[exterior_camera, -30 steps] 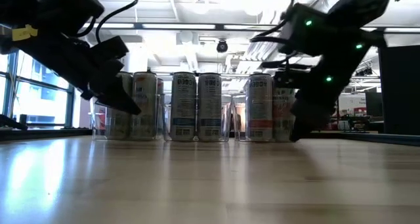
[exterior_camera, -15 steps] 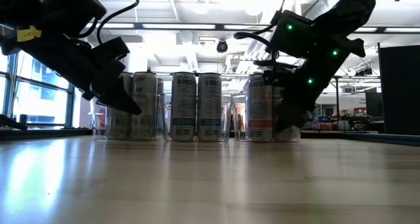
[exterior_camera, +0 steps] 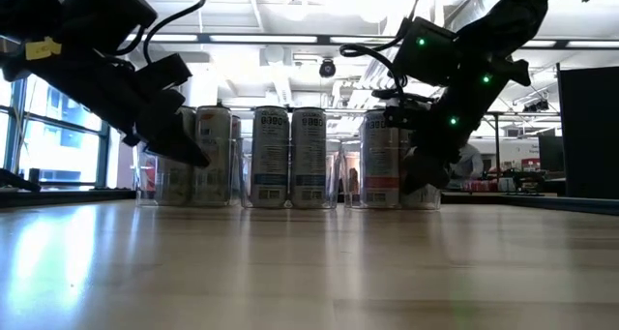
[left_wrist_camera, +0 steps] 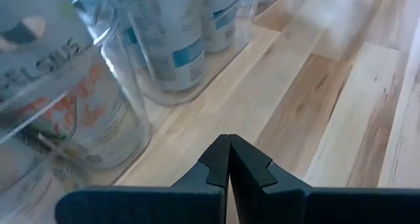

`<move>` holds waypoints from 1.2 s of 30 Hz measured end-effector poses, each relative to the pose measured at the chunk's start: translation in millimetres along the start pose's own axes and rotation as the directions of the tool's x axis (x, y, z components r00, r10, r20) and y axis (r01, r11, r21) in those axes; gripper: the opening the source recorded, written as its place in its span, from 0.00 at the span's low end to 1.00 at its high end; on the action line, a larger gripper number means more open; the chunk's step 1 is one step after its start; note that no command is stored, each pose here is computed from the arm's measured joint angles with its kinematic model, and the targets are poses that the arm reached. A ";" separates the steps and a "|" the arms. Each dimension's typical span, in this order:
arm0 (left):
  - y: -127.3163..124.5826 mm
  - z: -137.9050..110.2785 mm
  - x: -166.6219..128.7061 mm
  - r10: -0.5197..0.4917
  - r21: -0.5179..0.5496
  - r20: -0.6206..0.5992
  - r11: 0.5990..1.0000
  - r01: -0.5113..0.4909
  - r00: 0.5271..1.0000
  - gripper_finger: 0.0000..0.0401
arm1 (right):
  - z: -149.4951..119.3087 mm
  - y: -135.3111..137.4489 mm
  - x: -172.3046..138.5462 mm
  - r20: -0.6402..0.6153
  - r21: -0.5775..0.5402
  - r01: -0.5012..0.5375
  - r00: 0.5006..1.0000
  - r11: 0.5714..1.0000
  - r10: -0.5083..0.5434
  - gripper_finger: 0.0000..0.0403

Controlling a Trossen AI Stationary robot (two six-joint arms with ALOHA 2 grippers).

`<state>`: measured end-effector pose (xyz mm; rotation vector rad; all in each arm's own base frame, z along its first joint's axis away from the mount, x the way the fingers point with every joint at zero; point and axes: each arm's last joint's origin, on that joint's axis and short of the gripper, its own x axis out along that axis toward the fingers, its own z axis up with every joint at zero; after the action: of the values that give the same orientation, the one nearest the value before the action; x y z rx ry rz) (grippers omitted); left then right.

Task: Sort soda cans
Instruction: Adjust the transparent bins

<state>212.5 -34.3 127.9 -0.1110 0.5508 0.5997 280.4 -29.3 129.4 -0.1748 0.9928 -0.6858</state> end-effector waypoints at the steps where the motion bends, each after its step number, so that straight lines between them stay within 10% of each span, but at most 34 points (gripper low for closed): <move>1: -0.6 0.8 -0.1 -0.005 0.009 0.007 1.000 0.005 1.000 0.00 | 0.0 1.1 -0.7 0.003 -0.005 -0.003 1.000 1.000 0.003 0.00; 16: 0.5 -4.7 -42.8 -0.016 -0.015 0.005 1.000 0.016 1.000 0.00 | 3.3 50.6 -83.6 0.091 -0.016 0.014 0.996 1.000 -0.012 0.00; 22: 28.8 -25.4 -65.3 0.048 -0.188 -0.243 0.977 -0.096 0.969 0.00 | -26.2 33.6 -105.4 -0.080 0.073 0.109 0.991 0.991 -0.103 0.00; 32: 73.5 -71.4 -51.1 0.319 -0.358 -0.179 0.860 -0.363 0.931 0.00 | -75.3 -1.0 -75.9 -0.179 0.262 0.238 0.964 0.935 -0.195 0.00; 36: 70.5 -61.4 -42.1 0.361 -0.288 -0.057 0.887 -0.362 0.931 0.00 | -87.1 -18.9 -62.3 -0.163 0.353 0.293 0.954 0.889 -0.250 0.00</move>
<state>115.7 -13.1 101.7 -0.2947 0.4838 1.0476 178.4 8.1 133.9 0.0640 0.9346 -1.1417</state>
